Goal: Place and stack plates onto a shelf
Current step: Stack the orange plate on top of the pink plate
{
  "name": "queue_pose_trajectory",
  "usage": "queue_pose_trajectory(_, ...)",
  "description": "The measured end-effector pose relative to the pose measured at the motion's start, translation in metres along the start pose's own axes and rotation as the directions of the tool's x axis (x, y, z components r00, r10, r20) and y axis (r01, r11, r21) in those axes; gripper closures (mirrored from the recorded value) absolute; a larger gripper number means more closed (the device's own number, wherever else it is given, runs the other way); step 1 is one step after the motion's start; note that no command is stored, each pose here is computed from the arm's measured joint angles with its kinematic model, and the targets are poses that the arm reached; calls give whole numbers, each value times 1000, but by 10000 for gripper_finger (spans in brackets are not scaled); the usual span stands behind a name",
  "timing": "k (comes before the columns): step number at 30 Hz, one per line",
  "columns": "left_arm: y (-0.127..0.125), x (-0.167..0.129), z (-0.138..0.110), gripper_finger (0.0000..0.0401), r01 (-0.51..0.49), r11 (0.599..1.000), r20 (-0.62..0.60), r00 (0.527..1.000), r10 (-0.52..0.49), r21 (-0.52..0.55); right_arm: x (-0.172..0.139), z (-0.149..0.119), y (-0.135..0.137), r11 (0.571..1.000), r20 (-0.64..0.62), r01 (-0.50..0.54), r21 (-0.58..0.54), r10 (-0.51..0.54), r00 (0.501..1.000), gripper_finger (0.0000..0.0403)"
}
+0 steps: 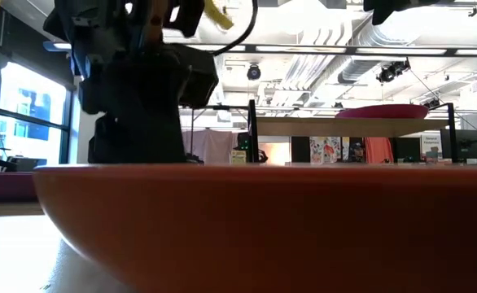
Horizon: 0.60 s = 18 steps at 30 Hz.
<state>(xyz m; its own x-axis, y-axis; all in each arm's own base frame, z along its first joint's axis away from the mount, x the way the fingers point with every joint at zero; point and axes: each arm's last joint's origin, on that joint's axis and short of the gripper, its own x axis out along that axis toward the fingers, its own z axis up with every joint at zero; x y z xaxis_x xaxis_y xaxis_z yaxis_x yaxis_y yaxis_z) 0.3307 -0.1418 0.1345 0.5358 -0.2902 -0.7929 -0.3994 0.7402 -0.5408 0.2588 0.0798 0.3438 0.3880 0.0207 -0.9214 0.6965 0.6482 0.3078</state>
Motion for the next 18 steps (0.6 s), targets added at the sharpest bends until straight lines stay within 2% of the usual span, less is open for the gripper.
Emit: queue_pose_trajectory(18, 1, 1, 1, 286, -28, 1000, 25, 999, 27, 7, 0, 0, 0, 1000, 0, 1, 0, -1, 1000, 316)
